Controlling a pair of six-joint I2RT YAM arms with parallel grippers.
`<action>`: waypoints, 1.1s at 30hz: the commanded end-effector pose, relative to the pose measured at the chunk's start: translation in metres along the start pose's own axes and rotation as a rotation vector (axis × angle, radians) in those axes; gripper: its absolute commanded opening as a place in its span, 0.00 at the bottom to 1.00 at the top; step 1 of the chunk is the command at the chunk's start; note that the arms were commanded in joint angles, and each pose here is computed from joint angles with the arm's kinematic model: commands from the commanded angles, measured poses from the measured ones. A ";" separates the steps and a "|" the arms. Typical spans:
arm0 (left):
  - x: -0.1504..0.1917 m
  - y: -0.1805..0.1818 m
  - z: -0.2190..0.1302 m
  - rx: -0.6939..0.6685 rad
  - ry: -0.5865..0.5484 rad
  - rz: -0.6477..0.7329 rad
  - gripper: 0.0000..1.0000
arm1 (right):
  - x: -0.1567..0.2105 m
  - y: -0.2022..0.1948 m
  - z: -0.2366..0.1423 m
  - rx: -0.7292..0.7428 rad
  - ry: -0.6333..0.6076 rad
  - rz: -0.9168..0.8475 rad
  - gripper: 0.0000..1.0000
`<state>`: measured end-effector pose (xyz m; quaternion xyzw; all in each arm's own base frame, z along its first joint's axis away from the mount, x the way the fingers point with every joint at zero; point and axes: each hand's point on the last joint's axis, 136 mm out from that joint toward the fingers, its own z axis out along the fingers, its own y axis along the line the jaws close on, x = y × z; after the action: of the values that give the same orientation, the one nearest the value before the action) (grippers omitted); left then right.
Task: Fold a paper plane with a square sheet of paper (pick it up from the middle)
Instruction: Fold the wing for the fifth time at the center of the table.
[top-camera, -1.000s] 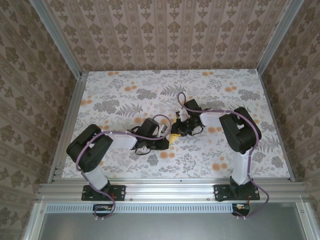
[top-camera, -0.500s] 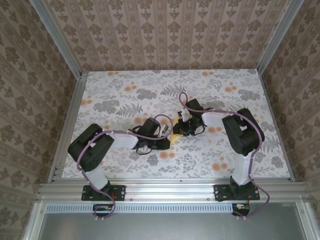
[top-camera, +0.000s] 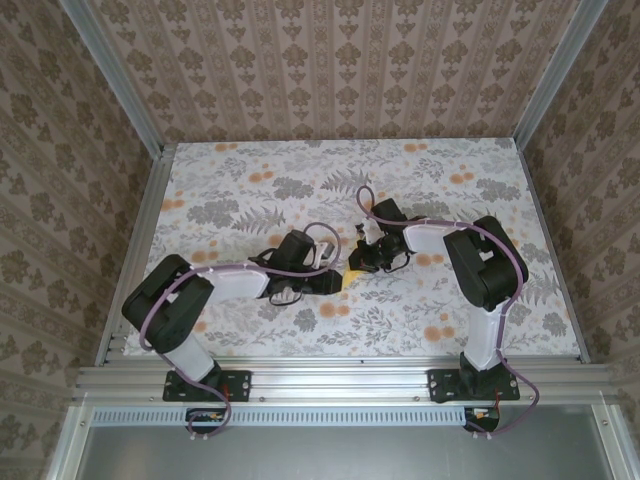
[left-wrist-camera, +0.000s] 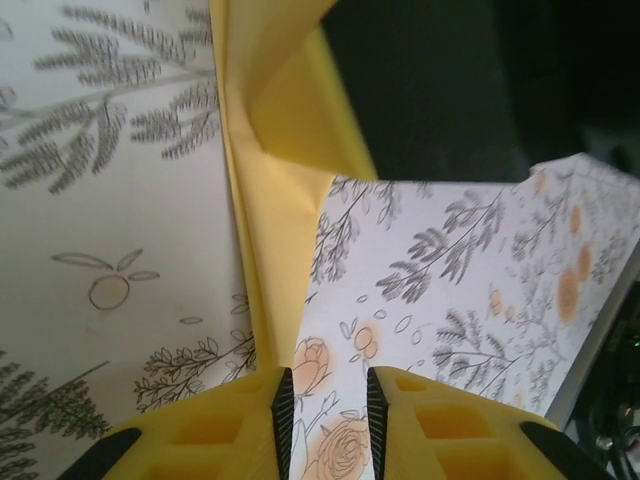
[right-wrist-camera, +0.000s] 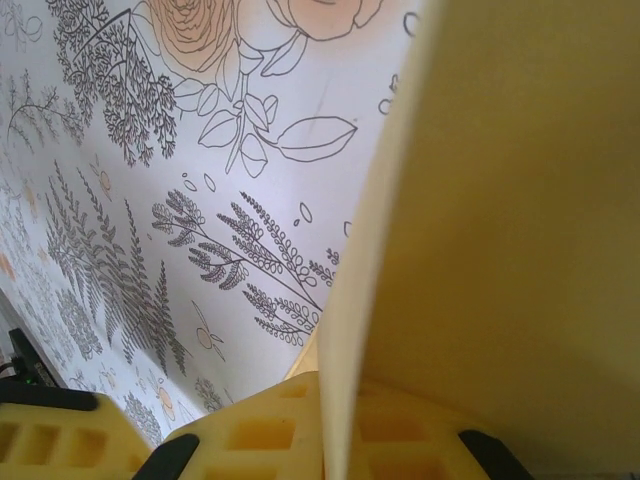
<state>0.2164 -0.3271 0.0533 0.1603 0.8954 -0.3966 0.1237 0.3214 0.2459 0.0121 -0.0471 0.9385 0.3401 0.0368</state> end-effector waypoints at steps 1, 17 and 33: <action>-0.007 -0.007 -0.004 0.035 -0.026 -0.023 0.30 | 0.017 -0.034 0.013 0.094 0.046 0.026 0.09; -0.014 0.002 0.026 0.022 0.010 -0.058 0.22 | 0.019 -0.038 0.017 0.097 0.057 0.030 0.11; -0.009 0.006 0.031 0.024 0.036 -0.068 0.19 | 0.018 -0.042 0.019 0.109 0.065 0.050 0.12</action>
<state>0.2296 -0.3422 0.0317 0.1361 0.9007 -0.4000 0.1007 0.3216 0.2474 0.0104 -0.0562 0.9329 0.3541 0.0346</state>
